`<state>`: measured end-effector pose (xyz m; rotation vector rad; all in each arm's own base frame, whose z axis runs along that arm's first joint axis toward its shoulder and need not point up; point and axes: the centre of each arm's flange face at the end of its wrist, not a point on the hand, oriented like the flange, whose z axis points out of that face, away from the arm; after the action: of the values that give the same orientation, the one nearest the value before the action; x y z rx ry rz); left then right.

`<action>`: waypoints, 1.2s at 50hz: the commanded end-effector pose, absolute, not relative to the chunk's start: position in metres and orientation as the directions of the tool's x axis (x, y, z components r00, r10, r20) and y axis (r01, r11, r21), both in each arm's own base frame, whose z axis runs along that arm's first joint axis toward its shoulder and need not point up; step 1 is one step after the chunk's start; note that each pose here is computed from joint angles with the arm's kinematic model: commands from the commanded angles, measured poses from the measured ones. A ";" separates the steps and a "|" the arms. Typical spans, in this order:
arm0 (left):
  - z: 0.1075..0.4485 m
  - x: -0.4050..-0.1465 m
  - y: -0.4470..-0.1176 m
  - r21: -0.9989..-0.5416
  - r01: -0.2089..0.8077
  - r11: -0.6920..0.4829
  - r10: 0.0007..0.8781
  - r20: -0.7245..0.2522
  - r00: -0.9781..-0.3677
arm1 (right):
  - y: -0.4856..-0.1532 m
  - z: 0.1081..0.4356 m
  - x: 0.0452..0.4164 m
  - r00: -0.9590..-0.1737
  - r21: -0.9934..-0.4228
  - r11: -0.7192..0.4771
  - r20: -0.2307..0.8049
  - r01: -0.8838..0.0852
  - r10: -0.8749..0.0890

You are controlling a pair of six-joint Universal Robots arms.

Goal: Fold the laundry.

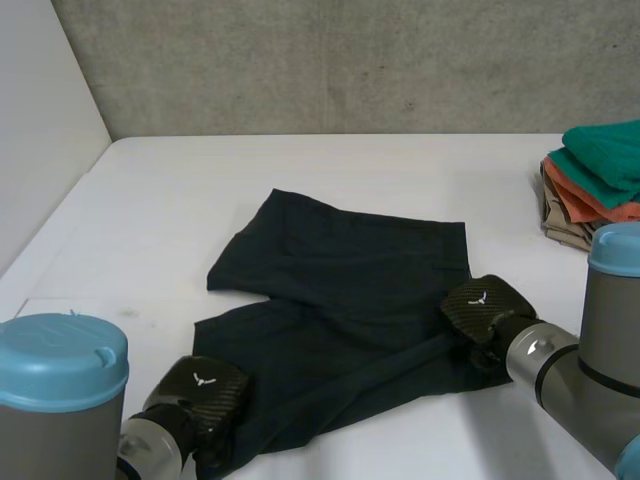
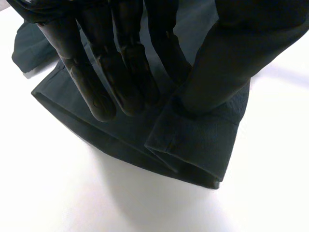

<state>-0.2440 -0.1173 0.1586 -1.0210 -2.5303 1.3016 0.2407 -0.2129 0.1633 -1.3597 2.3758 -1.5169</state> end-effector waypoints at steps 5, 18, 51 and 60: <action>0.170 -0.242 -0.085 -0.728 0.572 0.379 0.682 -0.198 -0.704 | -0.183 0.169 0.228 -0.520 -0.630 0.170 0.425 -0.757 -0.741; 0.186 -0.235 -0.066 -0.712 0.605 0.357 0.711 -0.213 -0.670 | -0.155 0.182 0.217 -0.446 -0.565 0.149 0.434 -0.811 -0.783; 0.192 -0.360 -0.299 -0.817 0.523 -0.244 0.376 -0.577 -0.725 | -0.306 0.179 0.267 -0.515 -0.687 -0.162 0.659 -0.708 -0.548; 0.158 -0.387 -0.362 -0.757 0.505 -0.414 0.195 -0.616 -0.763 | -0.373 0.149 0.290 -0.566 -0.681 -0.312 0.728 -0.663 -0.387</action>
<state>-0.3758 -0.3316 0.1782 -1.1671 -1.8855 2.4421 0.2776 -0.3366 0.1673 -1.5754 2.0419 -2.0696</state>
